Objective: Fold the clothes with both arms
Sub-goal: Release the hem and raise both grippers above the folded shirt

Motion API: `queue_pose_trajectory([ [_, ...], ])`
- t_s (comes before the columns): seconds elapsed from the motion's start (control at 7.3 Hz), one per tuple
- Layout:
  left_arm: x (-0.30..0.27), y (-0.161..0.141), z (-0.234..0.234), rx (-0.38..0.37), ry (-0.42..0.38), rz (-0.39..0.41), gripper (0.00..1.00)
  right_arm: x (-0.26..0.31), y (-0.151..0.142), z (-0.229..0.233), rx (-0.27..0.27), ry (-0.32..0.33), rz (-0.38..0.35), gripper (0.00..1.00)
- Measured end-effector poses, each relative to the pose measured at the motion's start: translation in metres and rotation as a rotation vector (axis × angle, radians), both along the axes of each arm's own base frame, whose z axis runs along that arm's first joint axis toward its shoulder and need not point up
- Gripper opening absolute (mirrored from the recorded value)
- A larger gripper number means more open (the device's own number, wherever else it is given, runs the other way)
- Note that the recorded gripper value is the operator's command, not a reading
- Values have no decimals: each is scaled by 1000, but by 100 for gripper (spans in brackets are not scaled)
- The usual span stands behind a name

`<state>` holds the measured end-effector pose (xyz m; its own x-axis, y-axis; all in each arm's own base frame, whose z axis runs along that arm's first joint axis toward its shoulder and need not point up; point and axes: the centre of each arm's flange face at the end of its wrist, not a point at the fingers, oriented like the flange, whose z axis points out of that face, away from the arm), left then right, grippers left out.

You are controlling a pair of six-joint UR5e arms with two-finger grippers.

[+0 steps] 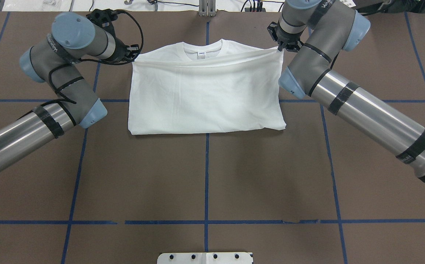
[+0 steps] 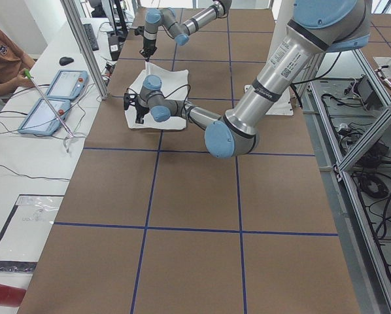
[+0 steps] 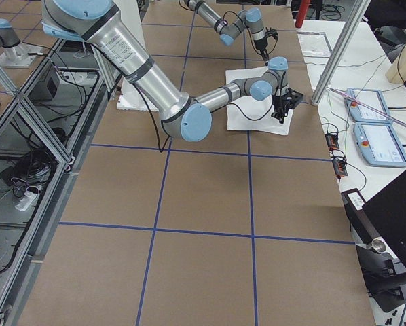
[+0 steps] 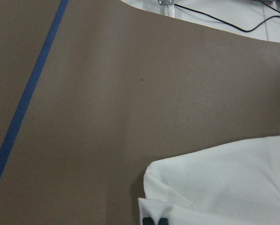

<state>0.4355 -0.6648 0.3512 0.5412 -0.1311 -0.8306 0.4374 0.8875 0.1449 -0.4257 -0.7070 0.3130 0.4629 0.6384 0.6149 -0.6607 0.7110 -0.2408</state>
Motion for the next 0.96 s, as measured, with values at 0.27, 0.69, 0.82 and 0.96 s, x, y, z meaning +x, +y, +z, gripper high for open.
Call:
queue_pose_trajectory([
  [0.27, -4, -2, 0, 13, 8, -3, 28, 0, 0, -6, 7, -7, 3, 74],
  [0.69, -19, -8, 0, 25, 21, -14, 32, 16, 39, -18, 32, -94, 32, 85],
  [0.82, -21, -7, -1, 26, 28, -10, 33, 16, 83, -2, 12, -132, 39, 88],
  [0.96, -22, -6, -1, 23, 36, 0, 33, 17, 127, 17, -24, -161, 46, 88],
])
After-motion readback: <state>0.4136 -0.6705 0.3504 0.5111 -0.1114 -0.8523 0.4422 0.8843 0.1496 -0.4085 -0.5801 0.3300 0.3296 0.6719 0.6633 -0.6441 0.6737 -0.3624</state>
